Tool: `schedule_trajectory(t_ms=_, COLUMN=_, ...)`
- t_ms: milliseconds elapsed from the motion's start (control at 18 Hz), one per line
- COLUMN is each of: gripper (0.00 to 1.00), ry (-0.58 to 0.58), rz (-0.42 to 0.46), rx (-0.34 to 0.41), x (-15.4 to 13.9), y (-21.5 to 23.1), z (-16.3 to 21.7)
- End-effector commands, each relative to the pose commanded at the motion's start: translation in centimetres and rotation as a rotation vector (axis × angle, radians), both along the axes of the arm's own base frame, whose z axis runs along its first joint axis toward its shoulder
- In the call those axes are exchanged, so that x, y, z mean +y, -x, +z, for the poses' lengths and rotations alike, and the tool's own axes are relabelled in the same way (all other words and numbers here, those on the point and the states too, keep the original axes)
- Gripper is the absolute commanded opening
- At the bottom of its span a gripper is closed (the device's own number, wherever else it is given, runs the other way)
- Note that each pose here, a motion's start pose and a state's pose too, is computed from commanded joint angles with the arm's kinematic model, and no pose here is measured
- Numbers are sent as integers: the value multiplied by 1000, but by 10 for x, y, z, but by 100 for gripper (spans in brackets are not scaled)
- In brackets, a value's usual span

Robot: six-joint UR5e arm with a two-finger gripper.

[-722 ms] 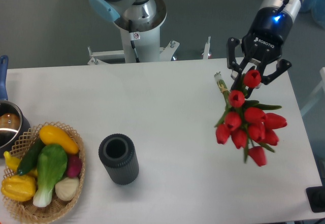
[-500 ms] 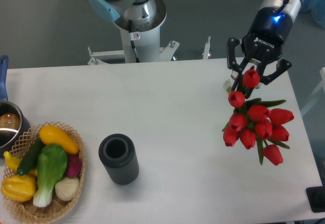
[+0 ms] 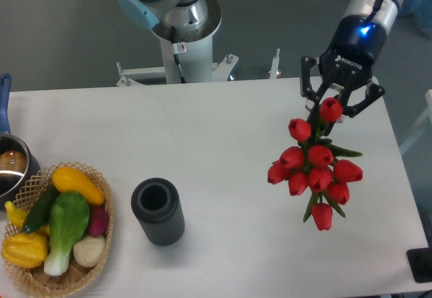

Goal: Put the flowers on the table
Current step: 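Lower the held red tulip bunch toward the table with the gripper, then lay the tulips on the table, open the gripper and lift away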

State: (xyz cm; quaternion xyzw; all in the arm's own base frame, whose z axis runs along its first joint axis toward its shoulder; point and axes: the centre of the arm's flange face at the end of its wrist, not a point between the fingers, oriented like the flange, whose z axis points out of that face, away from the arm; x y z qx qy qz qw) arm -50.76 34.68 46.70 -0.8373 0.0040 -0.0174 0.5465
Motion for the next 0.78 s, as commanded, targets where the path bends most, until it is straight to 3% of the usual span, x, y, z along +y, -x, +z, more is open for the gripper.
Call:
schedule_trajectory(t_ms=222, gripper=37, ry=113, rz=17, rx=42, x=9, y=-2, z=-10)
schedule_trajectory(t_ms=778, gripper=37, ry=436, rz=-21, rx=102, x=49, y=-9, z=-88)
